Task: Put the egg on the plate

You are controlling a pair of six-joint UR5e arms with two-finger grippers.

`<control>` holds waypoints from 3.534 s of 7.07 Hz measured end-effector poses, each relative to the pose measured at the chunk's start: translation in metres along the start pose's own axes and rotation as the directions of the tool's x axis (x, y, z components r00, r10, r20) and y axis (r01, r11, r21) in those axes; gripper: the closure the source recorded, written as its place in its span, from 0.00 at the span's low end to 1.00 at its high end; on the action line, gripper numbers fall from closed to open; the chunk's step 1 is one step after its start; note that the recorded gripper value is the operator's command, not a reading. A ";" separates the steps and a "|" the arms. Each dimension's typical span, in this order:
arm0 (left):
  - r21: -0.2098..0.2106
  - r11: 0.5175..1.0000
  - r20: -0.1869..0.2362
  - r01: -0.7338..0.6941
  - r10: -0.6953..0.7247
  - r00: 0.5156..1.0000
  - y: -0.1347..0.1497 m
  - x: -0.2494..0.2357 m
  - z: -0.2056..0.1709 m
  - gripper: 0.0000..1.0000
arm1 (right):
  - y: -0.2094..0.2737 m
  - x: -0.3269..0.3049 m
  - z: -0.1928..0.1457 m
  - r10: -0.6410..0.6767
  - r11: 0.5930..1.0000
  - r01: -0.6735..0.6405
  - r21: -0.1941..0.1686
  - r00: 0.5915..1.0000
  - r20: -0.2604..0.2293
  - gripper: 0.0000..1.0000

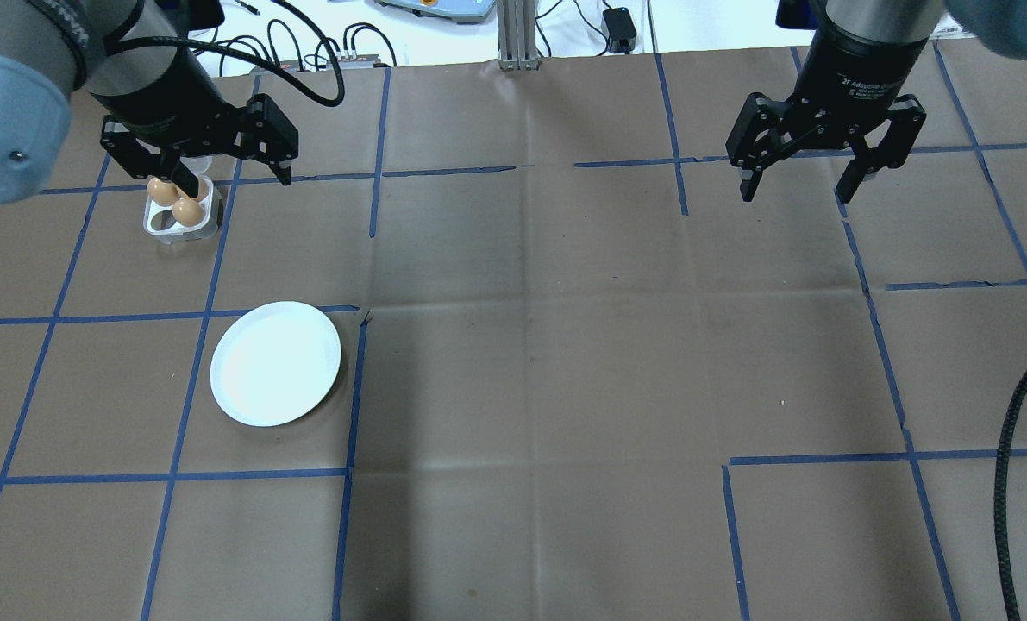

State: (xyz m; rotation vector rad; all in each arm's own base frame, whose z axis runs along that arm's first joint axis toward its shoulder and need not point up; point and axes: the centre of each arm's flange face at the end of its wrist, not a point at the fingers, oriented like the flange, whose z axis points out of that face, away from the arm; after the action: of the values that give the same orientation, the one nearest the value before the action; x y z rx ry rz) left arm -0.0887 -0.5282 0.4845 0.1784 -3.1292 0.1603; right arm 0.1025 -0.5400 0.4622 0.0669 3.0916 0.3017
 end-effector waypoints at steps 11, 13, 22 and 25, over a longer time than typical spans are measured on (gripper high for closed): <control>-0.120 0.973 -0.032 -0.197 0.195 0.980 -0.181 -0.206 0.144 0.01 | 0.000 0.000 0.000 0.000 1.000 0.000 0.000 1.000 0.000 0.00; -0.133 0.972 -0.034 -0.194 0.191 0.981 -0.189 -0.220 0.192 0.01 | 0.000 0.000 0.000 0.000 1.000 0.000 0.000 1.000 0.000 0.00; -0.094 0.980 0.000 -0.177 0.178 0.984 -0.179 -0.220 0.286 0.21 | 0.000 0.000 0.000 0.000 1.000 0.000 0.000 1.000 0.000 0.00; -0.098 0.986 0.002 -0.138 0.139 0.990 -0.179 -0.217 0.290 0.33 | 0.000 0.000 0.000 0.000 1.000 0.000 0.000 1.000 0.000 0.00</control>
State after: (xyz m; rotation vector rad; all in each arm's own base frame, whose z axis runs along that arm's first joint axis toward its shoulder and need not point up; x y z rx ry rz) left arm 0.1476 -0.7101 0.2126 -0.0392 -3.1482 0.0056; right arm 0.1024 -0.5400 0.4622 0.0670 3.0916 0.3016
